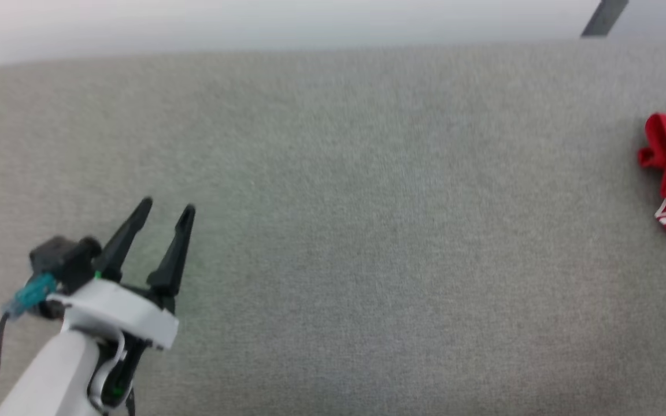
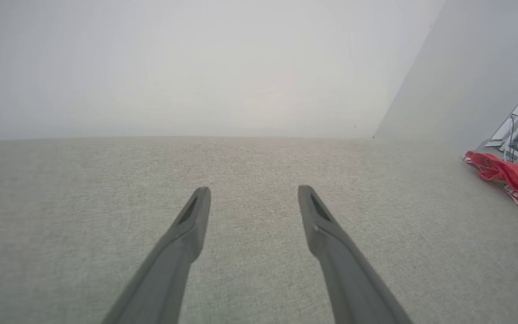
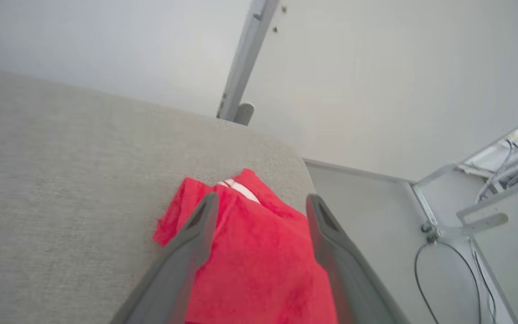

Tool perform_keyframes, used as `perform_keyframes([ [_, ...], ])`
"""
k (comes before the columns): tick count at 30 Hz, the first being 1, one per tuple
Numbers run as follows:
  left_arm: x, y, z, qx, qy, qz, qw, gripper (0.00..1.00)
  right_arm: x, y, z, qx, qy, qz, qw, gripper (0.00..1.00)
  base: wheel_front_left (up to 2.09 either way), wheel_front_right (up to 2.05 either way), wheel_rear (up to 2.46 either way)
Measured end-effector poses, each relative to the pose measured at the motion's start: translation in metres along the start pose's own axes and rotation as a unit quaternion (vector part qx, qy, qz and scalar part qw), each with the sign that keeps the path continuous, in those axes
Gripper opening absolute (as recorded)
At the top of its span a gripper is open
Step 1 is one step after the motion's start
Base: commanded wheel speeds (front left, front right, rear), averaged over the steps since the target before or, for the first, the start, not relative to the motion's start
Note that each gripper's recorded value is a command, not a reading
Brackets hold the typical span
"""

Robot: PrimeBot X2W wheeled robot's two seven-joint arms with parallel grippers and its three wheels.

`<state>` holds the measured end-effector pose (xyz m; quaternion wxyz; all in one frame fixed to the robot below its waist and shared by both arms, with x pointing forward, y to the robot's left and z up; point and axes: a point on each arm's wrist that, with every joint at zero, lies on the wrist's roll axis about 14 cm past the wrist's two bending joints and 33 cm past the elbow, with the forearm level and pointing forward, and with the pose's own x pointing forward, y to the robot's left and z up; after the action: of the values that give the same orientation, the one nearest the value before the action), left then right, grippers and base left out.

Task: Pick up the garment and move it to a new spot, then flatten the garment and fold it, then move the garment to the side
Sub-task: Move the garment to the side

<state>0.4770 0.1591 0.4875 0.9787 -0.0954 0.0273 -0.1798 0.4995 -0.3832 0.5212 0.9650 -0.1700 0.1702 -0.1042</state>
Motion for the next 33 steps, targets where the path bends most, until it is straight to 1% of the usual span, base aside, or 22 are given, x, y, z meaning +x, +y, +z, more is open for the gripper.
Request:
perform_keyframes([
  [4,-0.026,0.011,0.012,0.008,-0.012,0.03,0.999,1.0,-0.016,0.024,0.012,0.012,-0.042,0.031,0.999,1.0,0.0,0.0,0.0],
  [9,-0.06,0.019,0.022,0.018,-0.024,0.063,0.998,1.0,-0.04,0.046,0.019,0.028,-0.091,0.063,0.994,1.0,0.0,0.0,0.0],
  [15,-0.099,0.032,0.033,0.024,-0.041,0.105,0.993,1.0,-0.071,0.077,0.022,0.052,-0.145,0.102,0.983,1.0,0.0,0.0,0.0],
  [18,-0.117,0.038,0.036,0.029,-0.046,0.122,0.991,1.0,-0.084,0.09,0.029,0.063,-0.174,0.116,0.976,1.0,0.0,0.0,0.0],
  [23,-0.139,0.045,0.038,0.037,-0.052,0.14,0.988,1.0,-0.104,0.109,0.024,0.073,-0.195,0.134,0.969,1.0,0.0,0.0,0.0],
  [26,-0.15,0.047,0.034,0.042,-0.048,0.149,0.987,1.0,-0.115,0.117,0.017,0.077,-0.198,0.14,0.967,1.0,0.0,0.0,0.0],
  [33,-0.168,0.054,0.029,0.026,-0.055,0.179,0.982,1.0,-0.139,0.121,0.008,0.087,-0.215,0.136,0.963,1.0,0.0,0.0,0.0],
])
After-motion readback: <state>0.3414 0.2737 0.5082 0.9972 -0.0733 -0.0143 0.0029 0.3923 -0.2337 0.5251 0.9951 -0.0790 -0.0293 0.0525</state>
